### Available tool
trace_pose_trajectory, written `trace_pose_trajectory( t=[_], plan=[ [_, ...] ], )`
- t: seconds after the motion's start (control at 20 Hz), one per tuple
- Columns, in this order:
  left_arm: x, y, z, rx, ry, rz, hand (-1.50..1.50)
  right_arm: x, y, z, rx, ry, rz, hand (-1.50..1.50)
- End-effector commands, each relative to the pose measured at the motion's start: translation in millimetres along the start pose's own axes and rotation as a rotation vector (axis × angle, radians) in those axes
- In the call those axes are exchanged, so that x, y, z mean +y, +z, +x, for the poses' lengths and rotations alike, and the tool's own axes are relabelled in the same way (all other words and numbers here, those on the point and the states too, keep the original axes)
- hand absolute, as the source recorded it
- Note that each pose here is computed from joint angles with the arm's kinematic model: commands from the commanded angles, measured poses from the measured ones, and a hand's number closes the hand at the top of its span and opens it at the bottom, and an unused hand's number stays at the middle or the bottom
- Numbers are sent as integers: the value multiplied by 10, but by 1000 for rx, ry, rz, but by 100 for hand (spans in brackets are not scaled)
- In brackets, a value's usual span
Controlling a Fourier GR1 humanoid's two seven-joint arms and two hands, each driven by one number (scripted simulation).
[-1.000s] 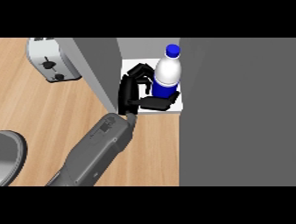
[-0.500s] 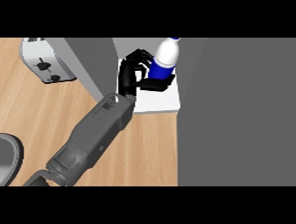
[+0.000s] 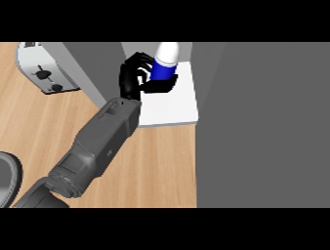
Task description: Pick up the bottled water, place it into the cabinet and close the cabinet
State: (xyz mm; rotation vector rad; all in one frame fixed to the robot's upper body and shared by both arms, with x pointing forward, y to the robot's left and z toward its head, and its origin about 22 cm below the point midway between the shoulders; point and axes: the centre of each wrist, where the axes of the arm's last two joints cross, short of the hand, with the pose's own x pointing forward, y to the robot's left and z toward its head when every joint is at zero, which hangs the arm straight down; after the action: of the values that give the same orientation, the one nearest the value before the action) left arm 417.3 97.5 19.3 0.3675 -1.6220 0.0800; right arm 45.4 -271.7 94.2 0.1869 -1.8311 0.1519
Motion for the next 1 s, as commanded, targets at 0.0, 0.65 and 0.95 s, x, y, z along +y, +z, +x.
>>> trace_pose_trajectory(
  t=[0.0,0.65,0.95],
  plan=[
    [179,-158,12,-5,-5,40,150,-28,-13,157,-59,-50,-8,-150],
    [206,-239,55,-120,-193,95,-150,12,-10,181,-46,-41,42,-150],
    [124,-317,324,-212,-13,-34,-150,-13,30,144,-46,-64,46,-150]
  ],
)
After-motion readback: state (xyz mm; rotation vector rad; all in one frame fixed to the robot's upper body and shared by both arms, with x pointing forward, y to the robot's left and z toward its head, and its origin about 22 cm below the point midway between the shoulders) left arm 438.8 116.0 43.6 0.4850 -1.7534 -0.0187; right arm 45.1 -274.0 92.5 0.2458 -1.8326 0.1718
